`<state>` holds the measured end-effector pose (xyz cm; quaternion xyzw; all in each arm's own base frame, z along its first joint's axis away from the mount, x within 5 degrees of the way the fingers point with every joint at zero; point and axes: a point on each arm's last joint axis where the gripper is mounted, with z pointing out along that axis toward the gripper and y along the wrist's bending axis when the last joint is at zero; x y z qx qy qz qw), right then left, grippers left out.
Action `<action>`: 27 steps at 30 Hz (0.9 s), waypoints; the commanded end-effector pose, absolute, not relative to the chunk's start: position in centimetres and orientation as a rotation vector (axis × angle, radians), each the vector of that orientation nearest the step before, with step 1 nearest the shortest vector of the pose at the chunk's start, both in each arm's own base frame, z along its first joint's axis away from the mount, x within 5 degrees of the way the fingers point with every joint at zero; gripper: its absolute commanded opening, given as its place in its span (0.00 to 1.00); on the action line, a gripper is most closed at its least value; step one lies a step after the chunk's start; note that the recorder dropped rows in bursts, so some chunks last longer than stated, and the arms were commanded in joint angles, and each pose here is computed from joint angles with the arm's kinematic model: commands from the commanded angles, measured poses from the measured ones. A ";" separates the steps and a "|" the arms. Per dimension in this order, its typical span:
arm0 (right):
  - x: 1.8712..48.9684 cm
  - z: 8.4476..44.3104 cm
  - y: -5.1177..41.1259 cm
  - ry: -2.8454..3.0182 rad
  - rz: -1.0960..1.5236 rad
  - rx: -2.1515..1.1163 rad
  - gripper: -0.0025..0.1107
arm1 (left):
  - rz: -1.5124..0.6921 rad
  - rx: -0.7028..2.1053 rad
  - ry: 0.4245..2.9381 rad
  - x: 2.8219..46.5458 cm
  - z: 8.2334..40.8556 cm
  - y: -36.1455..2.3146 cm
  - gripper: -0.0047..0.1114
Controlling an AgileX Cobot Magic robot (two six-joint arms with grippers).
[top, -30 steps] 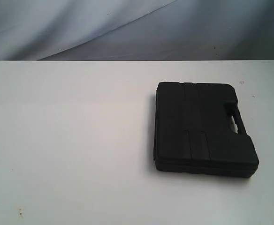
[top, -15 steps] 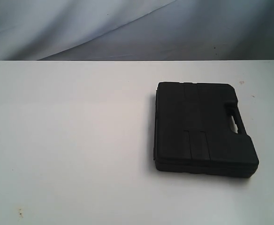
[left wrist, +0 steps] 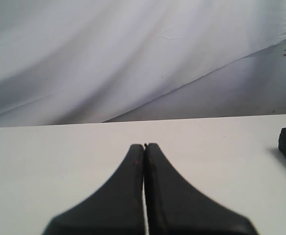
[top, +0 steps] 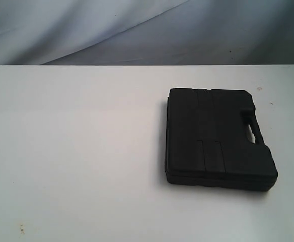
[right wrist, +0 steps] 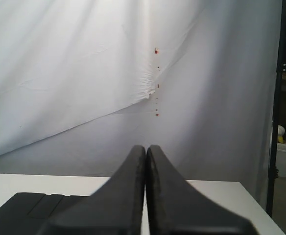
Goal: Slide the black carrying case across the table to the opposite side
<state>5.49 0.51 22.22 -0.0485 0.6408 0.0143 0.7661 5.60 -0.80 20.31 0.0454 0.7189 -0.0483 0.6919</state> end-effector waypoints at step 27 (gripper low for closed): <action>5.6 21.2 0.5 1.499 0.062 -0.080 0.02 | -0.106 0.098 1.609 5.6 20.2 -0.8 0.04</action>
